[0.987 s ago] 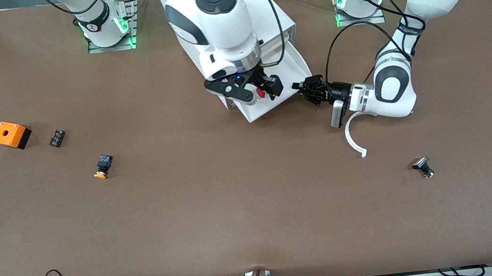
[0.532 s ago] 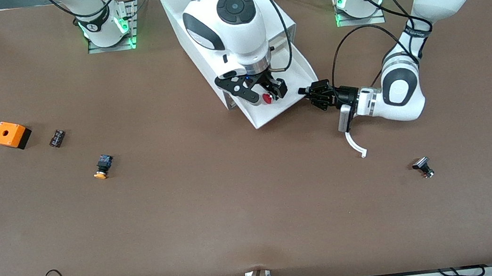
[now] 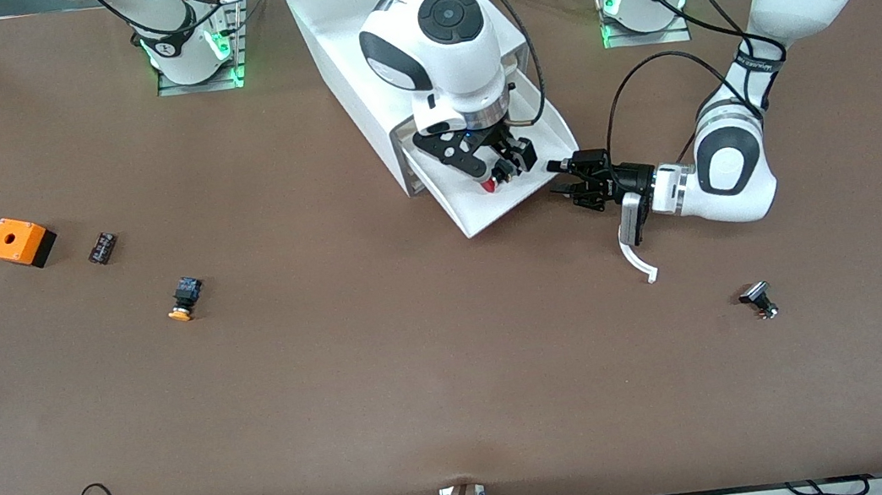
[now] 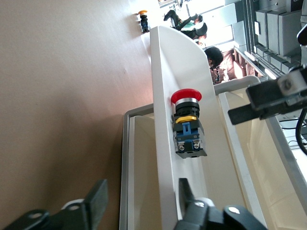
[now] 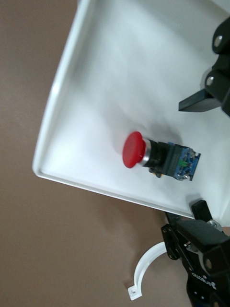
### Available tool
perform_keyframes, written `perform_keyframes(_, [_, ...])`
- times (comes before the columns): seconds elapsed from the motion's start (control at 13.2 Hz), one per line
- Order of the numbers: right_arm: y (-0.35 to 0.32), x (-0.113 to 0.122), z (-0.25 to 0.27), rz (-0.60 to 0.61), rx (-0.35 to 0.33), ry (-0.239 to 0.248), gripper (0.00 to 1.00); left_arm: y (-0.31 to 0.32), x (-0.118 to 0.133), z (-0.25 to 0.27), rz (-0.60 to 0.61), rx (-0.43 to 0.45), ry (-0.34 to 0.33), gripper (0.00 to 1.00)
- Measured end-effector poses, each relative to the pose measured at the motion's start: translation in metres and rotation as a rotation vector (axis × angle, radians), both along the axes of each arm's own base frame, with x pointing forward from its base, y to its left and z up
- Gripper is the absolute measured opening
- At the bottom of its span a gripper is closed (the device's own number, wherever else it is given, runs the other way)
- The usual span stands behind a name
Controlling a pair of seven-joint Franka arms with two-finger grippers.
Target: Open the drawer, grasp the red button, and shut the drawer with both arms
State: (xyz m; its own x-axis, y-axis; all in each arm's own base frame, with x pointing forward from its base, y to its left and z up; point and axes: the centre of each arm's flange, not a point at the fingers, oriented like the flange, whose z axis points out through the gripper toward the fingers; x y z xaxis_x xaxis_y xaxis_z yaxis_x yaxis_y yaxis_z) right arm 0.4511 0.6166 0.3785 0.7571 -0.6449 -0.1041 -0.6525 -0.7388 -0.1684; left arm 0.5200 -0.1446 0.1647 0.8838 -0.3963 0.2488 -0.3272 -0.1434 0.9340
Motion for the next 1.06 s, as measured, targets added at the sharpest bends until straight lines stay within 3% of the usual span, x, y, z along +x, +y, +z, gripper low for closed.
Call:
perform_keyframes(0.23, [0.012, -0.007, -0.018, 0.003, 0.015, -0.005, 1.00, 0.005, 0.007, 0.004, 0.009, 0.002, -0.011, 1.00])
perform_keyframes(0.46, [0.017, -0.011, -0.036, 0.009, 0.010, -0.001, 1.00, 0.009, 0.019, 0.015, -0.012, 0.034, 0.010, 1.00])
perform_keyframes(0.84, [0.023, -0.018, -0.054, 0.040, -0.029, -0.021, 0.99, 0.021, 0.047, 0.058, -0.044, 0.138, 0.102, 1.00])
perform_keyframes(0.91, [0.023, -0.019, -0.056, 0.042, -0.031, -0.022, 0.96, 0.023, 0.051, 0.068, -0.051, 0.164, 0.121, 1.00])
perform_keyframes(1.06, [0.022, -0.018, -0.056, 0.041, -0.032, -0.023, 0.70, 0.026, 0.061, 0.088, -0.069, 0.233, 0.152, 1.00])
